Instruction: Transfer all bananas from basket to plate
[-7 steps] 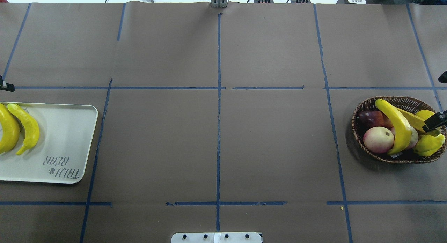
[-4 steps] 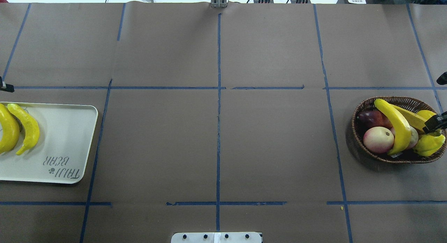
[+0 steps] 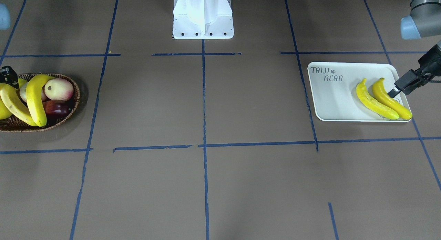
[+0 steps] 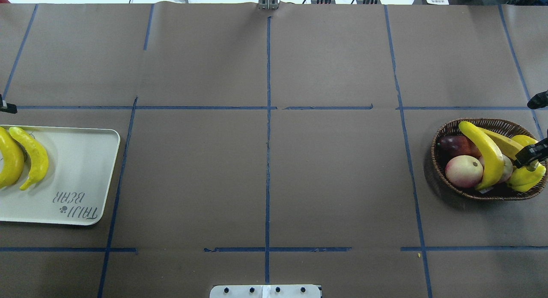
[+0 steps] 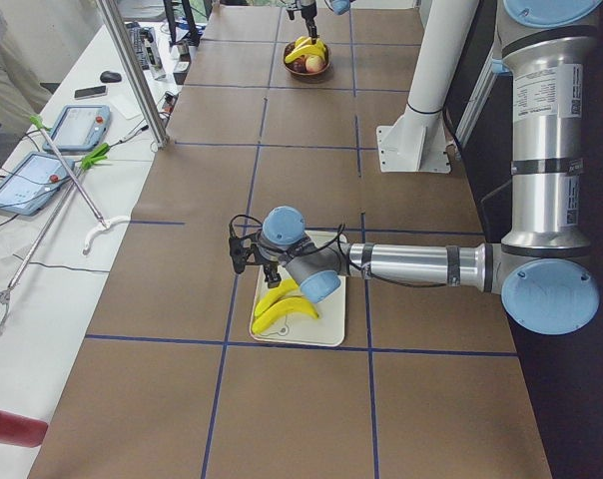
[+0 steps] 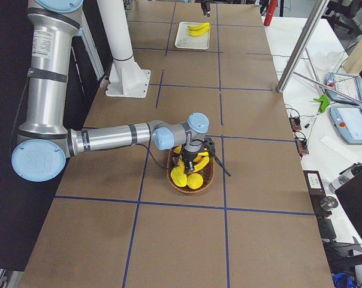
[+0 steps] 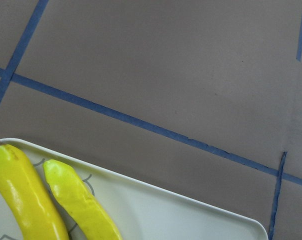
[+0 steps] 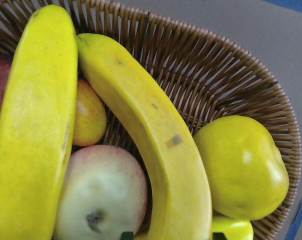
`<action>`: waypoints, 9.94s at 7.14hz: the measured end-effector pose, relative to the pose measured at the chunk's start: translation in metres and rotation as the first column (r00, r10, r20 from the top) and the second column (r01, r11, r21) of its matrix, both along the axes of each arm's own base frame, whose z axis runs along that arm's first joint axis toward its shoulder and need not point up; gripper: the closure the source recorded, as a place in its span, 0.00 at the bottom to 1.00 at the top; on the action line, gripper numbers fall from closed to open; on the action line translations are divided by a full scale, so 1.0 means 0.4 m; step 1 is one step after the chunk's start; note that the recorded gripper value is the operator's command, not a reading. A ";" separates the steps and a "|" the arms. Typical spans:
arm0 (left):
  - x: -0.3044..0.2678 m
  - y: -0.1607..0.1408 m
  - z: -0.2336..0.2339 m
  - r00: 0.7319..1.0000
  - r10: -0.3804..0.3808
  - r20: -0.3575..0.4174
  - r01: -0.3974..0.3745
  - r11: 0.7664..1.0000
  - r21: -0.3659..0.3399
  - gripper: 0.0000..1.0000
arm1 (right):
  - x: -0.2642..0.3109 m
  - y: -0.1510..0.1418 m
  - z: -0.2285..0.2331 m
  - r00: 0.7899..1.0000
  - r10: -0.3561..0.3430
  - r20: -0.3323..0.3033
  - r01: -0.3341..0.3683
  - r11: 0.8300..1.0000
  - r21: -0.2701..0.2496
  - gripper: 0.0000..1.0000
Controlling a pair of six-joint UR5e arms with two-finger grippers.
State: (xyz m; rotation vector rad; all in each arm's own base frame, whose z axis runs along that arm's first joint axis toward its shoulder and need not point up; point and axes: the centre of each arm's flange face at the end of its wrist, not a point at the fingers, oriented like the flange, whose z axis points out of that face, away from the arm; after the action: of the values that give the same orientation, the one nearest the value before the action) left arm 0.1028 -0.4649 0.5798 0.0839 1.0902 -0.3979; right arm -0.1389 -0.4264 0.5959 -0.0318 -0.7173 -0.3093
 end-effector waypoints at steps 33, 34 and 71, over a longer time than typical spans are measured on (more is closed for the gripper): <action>0.854 -0.175 -1.165 0.998 -0.047 -0.029 0.027 0.880 -0.474 0.00 | -0.859 0.082 -1.160 0.845 0.535 0.027 -0.535 0.845 -0.004 1.00; 0.882 -0.196 -1.203 0.998 -0.060 -0.029 0.038 0.867 -0.497 0.00 | -0.888 0.110 -1.190 0.843 0.538 0.027 -0.538 0.843 0.015 1.00; 0.217 -0.006 -0.182 0.939 0.234 0.251 -0.204 0.969 -0.140 0.00 | -0.444 -0.045 -0.831 0.988 0.147 -0.055 -0.131 0.965 0.225 0.00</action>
State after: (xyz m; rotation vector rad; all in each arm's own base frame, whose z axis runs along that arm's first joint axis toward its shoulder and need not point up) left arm 0.1897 -0.4674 0.5070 -0.0819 0.7992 -0.2375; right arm -0.3166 -0.4442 0.2635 0.2173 -0.6077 -0.2502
